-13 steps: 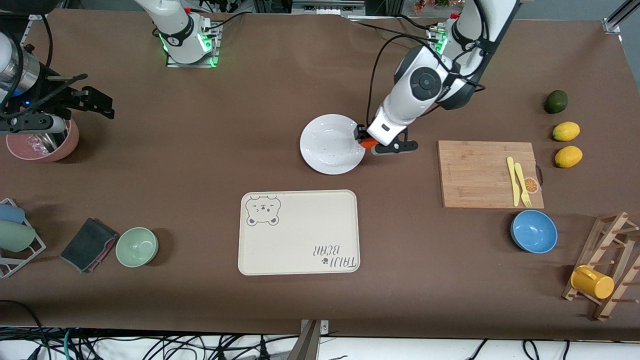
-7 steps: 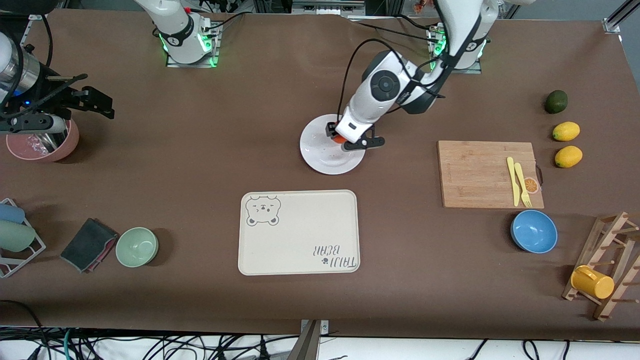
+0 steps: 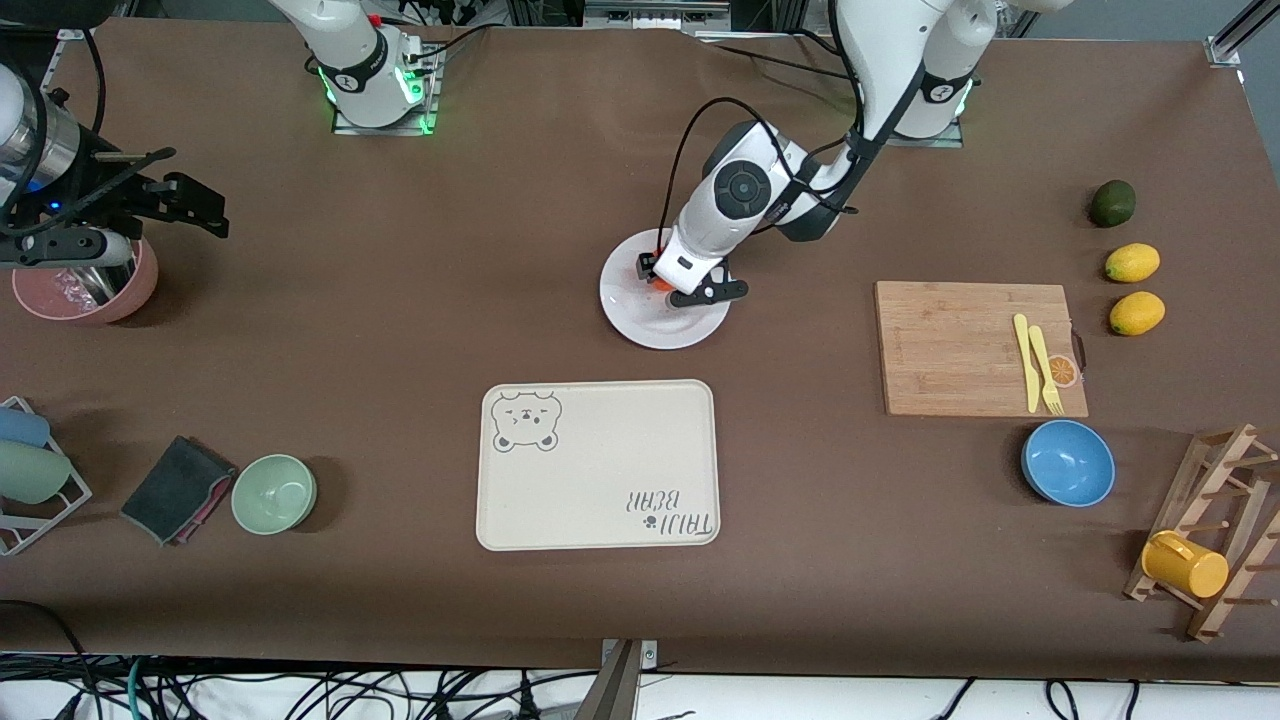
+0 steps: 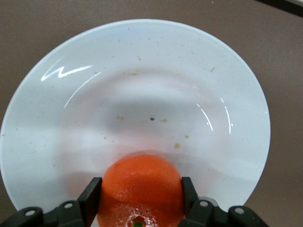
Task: Place orange and plate with both arms
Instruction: 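Carry the orange with the left gripper onto the white plate, then release the orange and raise the left gripper while the right gripper reaches out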
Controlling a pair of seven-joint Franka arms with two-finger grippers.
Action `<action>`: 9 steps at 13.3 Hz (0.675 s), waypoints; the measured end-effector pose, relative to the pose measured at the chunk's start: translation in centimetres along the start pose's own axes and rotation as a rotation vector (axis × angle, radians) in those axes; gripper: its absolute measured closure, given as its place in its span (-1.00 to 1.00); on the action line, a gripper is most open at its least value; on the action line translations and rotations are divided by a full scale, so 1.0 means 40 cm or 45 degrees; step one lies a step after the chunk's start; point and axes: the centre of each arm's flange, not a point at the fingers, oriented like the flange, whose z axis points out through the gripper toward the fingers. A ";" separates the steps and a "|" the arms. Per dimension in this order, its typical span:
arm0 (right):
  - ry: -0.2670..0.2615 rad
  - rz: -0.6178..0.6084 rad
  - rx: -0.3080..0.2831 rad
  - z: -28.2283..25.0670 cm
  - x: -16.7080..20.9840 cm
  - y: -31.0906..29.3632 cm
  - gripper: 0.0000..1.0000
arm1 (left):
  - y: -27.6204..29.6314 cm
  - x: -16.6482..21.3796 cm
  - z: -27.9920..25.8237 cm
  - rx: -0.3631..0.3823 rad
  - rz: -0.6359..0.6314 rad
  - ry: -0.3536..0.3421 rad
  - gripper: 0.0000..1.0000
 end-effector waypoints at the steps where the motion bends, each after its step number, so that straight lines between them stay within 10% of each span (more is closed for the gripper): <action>1: 0.000 0.000 0.000 0.000 0.000 0.000 -1.00 | -0.004 0.006 0.004 0.003 -0.006 0.000 -0.42; 9: -0.055 -0.011 0.001 0.015 -0.007 -0.007 -1.00 | 0.018 0.057 -0.101 -0.056 -0.060 0.069 -1.00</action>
